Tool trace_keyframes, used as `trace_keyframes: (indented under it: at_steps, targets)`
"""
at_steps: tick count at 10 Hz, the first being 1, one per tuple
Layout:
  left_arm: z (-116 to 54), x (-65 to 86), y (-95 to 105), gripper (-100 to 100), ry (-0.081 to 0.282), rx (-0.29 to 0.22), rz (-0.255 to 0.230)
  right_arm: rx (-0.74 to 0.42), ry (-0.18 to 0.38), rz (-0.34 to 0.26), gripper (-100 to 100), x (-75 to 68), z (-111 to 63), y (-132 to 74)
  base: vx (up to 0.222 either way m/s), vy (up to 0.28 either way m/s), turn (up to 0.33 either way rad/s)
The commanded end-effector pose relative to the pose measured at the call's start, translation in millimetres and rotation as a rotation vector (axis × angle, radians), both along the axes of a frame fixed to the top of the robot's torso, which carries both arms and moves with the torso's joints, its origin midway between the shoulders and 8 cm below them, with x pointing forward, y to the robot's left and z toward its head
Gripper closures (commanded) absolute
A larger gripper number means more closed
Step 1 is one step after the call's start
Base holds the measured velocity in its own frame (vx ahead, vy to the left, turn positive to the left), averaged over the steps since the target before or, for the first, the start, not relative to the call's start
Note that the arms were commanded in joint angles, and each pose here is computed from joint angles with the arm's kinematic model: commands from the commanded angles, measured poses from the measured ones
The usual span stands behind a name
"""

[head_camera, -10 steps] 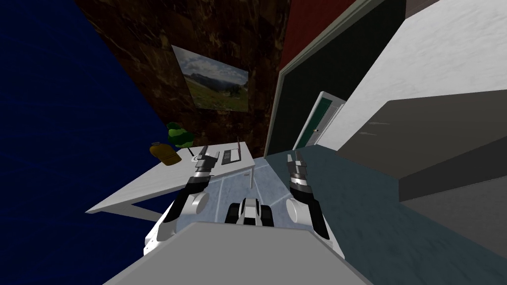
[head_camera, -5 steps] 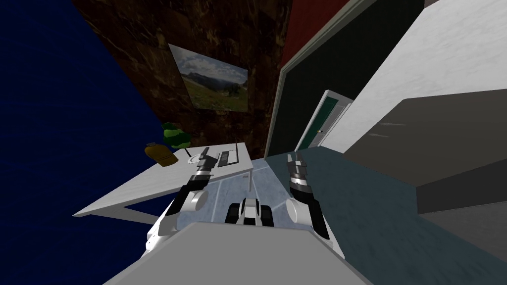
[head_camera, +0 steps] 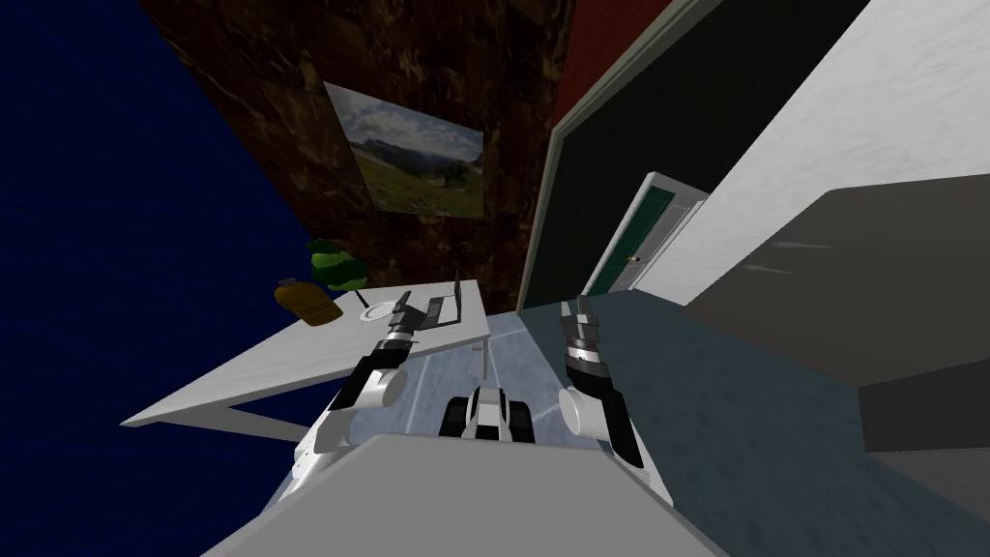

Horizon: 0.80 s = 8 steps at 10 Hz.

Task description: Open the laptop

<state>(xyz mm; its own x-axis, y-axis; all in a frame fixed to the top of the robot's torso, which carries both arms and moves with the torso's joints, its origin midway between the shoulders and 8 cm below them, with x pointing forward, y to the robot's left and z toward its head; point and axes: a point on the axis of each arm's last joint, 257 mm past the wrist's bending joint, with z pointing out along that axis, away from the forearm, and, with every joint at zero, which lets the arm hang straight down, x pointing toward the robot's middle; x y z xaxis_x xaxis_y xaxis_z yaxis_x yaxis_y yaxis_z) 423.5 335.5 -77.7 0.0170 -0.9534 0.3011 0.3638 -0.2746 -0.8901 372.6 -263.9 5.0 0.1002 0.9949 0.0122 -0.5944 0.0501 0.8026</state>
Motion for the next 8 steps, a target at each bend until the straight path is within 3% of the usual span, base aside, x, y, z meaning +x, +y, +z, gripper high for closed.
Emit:
trace_keyframes:
  at_steps: [1,8]
  targets:
    - [-22.5,7.1,10.1,-100,0.062,-0.061,-0.001,0.0,0.0,0.0,0,0.0,0.0,0.0,0.104,-0.116,0.064]
    - [-82.2,21.4,25.3,-100,0.211,-0.273,0.001,0.0,0.0,0.0,0,0.0,0.0,0.0,0.113,-0.123,0.079]
